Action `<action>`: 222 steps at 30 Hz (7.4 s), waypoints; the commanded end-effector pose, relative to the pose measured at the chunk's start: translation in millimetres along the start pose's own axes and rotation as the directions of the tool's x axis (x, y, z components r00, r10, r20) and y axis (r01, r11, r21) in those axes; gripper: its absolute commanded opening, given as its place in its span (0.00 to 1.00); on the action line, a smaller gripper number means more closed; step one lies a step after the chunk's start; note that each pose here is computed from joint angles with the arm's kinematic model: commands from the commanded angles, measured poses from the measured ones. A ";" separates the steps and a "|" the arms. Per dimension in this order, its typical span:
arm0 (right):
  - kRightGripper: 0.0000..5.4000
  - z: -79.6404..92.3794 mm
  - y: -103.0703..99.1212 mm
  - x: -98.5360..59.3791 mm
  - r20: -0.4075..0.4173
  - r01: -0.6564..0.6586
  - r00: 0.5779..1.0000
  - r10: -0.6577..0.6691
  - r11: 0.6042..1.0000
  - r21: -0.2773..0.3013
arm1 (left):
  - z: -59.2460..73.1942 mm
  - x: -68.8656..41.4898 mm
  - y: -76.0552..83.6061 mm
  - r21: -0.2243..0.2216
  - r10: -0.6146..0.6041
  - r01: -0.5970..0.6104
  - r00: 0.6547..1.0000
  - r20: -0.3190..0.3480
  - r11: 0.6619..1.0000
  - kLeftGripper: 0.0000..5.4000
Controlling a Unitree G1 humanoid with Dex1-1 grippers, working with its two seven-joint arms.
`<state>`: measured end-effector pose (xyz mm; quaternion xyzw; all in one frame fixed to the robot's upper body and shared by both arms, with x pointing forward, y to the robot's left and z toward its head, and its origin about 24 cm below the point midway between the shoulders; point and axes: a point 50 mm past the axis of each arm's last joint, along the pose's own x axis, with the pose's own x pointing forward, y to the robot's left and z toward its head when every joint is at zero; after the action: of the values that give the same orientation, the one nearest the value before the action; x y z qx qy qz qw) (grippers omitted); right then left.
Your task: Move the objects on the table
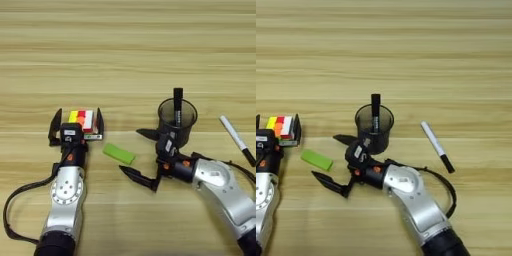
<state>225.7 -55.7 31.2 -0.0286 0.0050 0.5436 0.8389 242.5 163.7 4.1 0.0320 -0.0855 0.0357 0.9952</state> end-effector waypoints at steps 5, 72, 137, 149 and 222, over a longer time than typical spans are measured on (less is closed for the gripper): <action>1.00 -17.4 4.7 15.8 -0.055 -0.043 0.997 0.045 0.999 0.029 | -0.7 -1.0 -1.9 0.013 -0.001 0.001 1.000 -0.013 1.000 1.00; 0.26 -47.0 4.6 17.7 -0.225 0.035 0.974 0.015 0.976 0.215 | 0.8 -1.6 -3.2 0.016 -0.009 0.009 1.000 -0.006 1.000 1.00; 0.26 43.1 -121.1 -158.1 0.034 0.829 0.559 -0.829 0.556 -0.055 | 3.1 -3.1 0.1 0.021 0.004 -0.004 1.000 0.002 1.000 1.00; 0.26 -4.9 -118.4 -188.3 -0.169 0.886 0.446 -0.879 0.460 -0.058 | 3.8 -2.3 1.5 0.023 0.005 -0.005 1.000 0.002 1.000 1.00; 1.00 8.0 -52.7 -131.0 -0.112 0.414 0.896 -0.430 0.900 -0.138 | 3.7 -1.9 2.5 0.030 0.006 -0.006 1.000 -0.002 1.000 1.00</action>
<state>220.5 -199.6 48.6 -0.1041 0.0212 0.3310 0.9376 239.8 163.5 7.3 0.0442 -0.0875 0.0369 0.9945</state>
